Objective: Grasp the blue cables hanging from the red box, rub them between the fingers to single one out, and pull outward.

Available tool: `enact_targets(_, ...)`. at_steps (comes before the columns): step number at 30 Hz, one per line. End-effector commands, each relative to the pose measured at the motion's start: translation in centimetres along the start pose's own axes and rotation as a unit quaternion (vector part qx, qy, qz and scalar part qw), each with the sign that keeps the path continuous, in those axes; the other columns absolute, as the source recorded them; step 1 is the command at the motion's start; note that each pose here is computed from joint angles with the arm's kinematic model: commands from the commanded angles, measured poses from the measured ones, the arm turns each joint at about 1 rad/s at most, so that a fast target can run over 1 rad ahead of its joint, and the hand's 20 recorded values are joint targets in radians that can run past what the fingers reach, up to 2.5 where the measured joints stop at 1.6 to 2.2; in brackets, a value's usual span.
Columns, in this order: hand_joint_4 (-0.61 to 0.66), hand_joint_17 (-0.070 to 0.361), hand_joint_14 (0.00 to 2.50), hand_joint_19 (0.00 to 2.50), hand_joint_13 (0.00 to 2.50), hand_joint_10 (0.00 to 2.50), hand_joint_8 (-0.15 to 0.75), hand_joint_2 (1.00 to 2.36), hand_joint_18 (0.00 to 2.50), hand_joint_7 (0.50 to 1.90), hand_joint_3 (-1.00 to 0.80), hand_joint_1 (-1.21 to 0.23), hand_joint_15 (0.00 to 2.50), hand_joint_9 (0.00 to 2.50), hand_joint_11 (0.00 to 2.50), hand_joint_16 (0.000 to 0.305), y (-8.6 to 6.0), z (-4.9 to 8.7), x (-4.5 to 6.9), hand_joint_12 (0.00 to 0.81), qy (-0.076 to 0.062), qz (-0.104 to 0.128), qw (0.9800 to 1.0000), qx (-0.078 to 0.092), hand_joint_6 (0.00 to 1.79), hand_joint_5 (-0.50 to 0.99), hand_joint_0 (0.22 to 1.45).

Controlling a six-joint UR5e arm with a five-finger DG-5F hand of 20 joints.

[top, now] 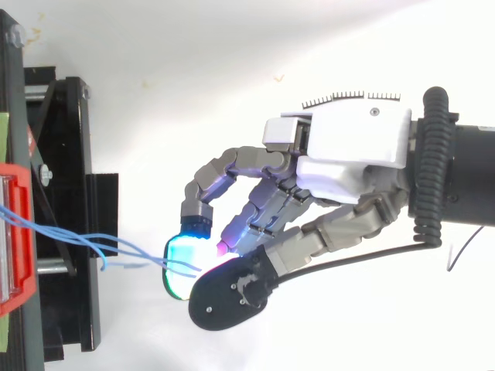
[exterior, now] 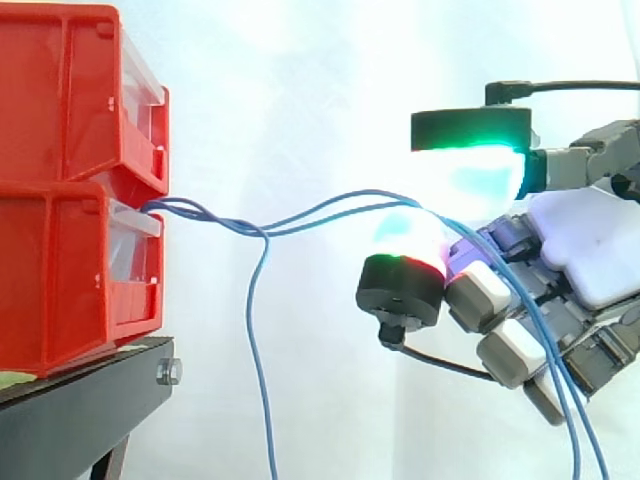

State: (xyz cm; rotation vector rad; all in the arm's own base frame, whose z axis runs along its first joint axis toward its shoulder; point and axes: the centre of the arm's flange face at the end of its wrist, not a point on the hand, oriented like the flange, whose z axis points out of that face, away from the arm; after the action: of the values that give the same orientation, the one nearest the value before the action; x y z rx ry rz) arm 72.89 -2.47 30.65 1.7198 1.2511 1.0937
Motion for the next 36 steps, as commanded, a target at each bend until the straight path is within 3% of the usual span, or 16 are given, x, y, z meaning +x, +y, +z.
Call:
enact_targets(1,0.04,0.103,0.02,0.56,0.97,0.02,0.247,1.01,0.82,0.85,-0.39,-0.87,0.65,0.94,0.71,0.046,0.0,0.0,0.0,0.345,0.001,0.001,1.0000,0.000,0.91,-0.21,0.76)
enact_targets(3,0.05,0.101,0.03,0.54,0.96,0.02,0.235,1.00,0.83,0.86,-0.50,-0.88,0.65,0.94,0.71,0.045,0.0,0.0,0.0,0.337,0.001,0.001,1.0000,0.000,0.91,-0.21,0.78)
enact_targets(9,0.05,0.098,0.03,0.53,0.98,0.02,0.226,1.00,0.84,0.86,-0.50,-0.89,0.66,0.97,0.73,0.043,0.0,0.0,-0.1,0.330,0.000,0.001,1.0000,0.001,0.91,-0.19,0.77)
enact_targets(14,0.07,0.096,0.03,0.57,1.01,0.02,0.241,1.00,0.85,0.89,-0.50,-0.88,0.69,1.03,0.73,0.043,0.0,0.0,-0.4,0.331,-0.003,0.001,1.0000,0.001,0.92,-0.18,0.62)
enact_targets(17,0.08,0.108,0.03,0.60,1.05,0.02,0.266,1.00,0.90,0.89,-0.50,-0.82,0.69,1.07,0.72,0.048,0.1,0.0,-0.6,0.361,-0.003,0.002,1.0000,0.001,0.92,-0.17,0.51)
enact_targets(20,0.09,0.115,0.03,0.60,1.07,0.02,0.280,1.00,0.92,0.90,-0.50,-0.73,0.70,1.10,0.71,0.051,0.1,0.0,-0.7,0.376,-0.001,0.001,1.0000,0.003,0.91,-0.16,0.48)
enact_targets(22,0.08,0.109,0.03,0.62,1.06,0.02,0.269,1.00,0.89,0.92,-0.50,-0.69,0.70,1.10,0.71,0.048,0.1,0.0,-0.7,0.365,0.000,0.001,1.0000,0.003,0.90,-0.16,0.52)
enact_targets(23,0.07,0.102,0.03,0.64,1.04,0.02,0.256,1.00,0.87,0.96,-0.50,-0.70,0.71,1.09,0.72,0.046,0.1,0.0,-0.6,0.348,0.001,0.001,1.0000,0.003,0.90,-0.16,0.61)
enact_targets(28,-0.01,0.102,0.03,0.62,1.03,0.02,0.262,1.01,0.87,1.00,-0.31,-0.79,0.70,1.06,0.72,0.045,0.1,-0.1,-0.8,0.350,0.002,0.000,1.0000,0.009,0.92,-0.17,0.66)
enact_targets(31,-0.09,0.101,0.03,0.59,1.03,0.02,0.264,1.02,0.87,1.03,-0.28,-0.83,0.68,1.05,0.73,0.045,0.1,-0.2,-1.1,0.341,0.000,0.000,0.9999,0.012,0.93,-0.18,0.71)
enact_targets(33,-0.11,0.100,0.03,0.59,1.02,0.02,0.255,1.01,0.86,1.09,-0.32,-0.84,0.68,1.04,0.72,0.044,0.1,-0.3,-1.4,0.340,-0.002,0.001,0.9999,0.015,0.94,-0.18,0.74)
enact_targets(36,-0.13,0.099,0.03,0.59,1.03,0.02,0.242,1.01,0.86,1.02,-0.41,-0.83,0.68,1.05,0.73,0.044,0.1,-0.3,-1.8,0.336,0.000,0.001,0.9998,0.021,0.94,-0.19,0.77)
